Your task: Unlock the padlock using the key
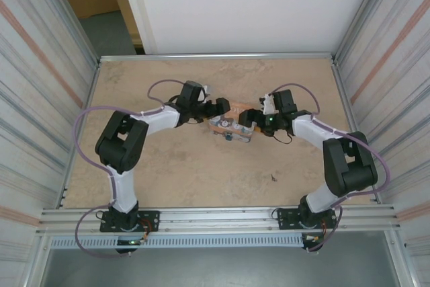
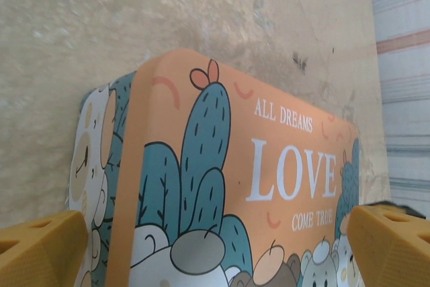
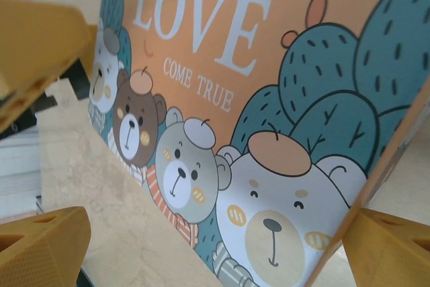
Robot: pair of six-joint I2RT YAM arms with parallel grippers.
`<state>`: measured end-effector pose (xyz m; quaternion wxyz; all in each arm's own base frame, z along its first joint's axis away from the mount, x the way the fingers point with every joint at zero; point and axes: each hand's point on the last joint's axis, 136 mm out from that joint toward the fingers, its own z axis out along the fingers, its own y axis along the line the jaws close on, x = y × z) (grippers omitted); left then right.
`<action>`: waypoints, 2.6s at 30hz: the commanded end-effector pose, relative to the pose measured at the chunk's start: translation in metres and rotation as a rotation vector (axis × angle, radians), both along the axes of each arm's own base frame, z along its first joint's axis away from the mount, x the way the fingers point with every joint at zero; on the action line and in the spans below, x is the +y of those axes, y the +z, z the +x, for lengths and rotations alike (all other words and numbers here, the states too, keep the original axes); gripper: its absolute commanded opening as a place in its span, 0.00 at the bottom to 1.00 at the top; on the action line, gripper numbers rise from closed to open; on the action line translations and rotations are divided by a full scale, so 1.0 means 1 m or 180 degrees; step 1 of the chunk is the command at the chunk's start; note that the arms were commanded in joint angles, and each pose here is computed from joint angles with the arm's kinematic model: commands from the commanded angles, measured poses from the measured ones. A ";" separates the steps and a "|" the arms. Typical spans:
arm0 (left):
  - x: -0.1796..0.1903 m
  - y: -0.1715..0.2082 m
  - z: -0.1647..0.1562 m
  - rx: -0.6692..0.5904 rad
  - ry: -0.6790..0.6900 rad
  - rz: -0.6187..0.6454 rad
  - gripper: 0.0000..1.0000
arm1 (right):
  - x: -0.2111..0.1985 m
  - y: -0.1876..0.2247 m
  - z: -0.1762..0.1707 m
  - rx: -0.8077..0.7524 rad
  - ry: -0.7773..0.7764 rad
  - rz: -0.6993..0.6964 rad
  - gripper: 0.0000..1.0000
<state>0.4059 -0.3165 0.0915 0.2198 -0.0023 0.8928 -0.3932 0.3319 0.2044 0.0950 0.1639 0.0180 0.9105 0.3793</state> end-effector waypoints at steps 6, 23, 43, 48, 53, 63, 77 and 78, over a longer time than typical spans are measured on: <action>0.004 0.022 -0.005 -0.0059 -0.0145 -0.0163 0.99 | 0.036 0.005 0.005 -0.0048 0.0137 0.0102 0.95; 0.074 0.056 -0.007 -0.0302 0.0235 0.0173 0.99 | -0.051 0.033 -0.018 -0.0244 -0.0300 -0.1199 0.99; 0.163 0.065 -0.122 -0.0813 0.0856 0.0374 0.99 | -0.093 -0.018 -0.168 0.1336 0.0060 -0.2194 0.69; 0.180 0.065 -0.131 -0.0911 0.1079 0.0424 0.99 | -0.095 -0.040 -0.179 0.1616 0.0085 -0.2355 0.57; 0.193 0.065 -0.136 -0.0979 0.1214 0.0516 0.99 | -0.097 -0.055 -0.180 0.1667 0.0033 -0.2391 0.49; 0.202 0.066 -0.140 -0.1042 0.1262 0.0598 0.99 | -0.107 -0.075 -0.186 0.1810 -0.0012 -0.2587 0.35; 0.206 0.065 -0.139 -0.1018 0.1285 0.0589 0.99 | -0.107 -0.076 -0.187 0.1908 0.0043 -0.2679 0.32; 0.206 0.065 -0.139 -0.1019 0.1287 0.0585 0.99 | -0.107 -0.077 -0.187 0.1917 0.0055 -0.2682 0.32</action>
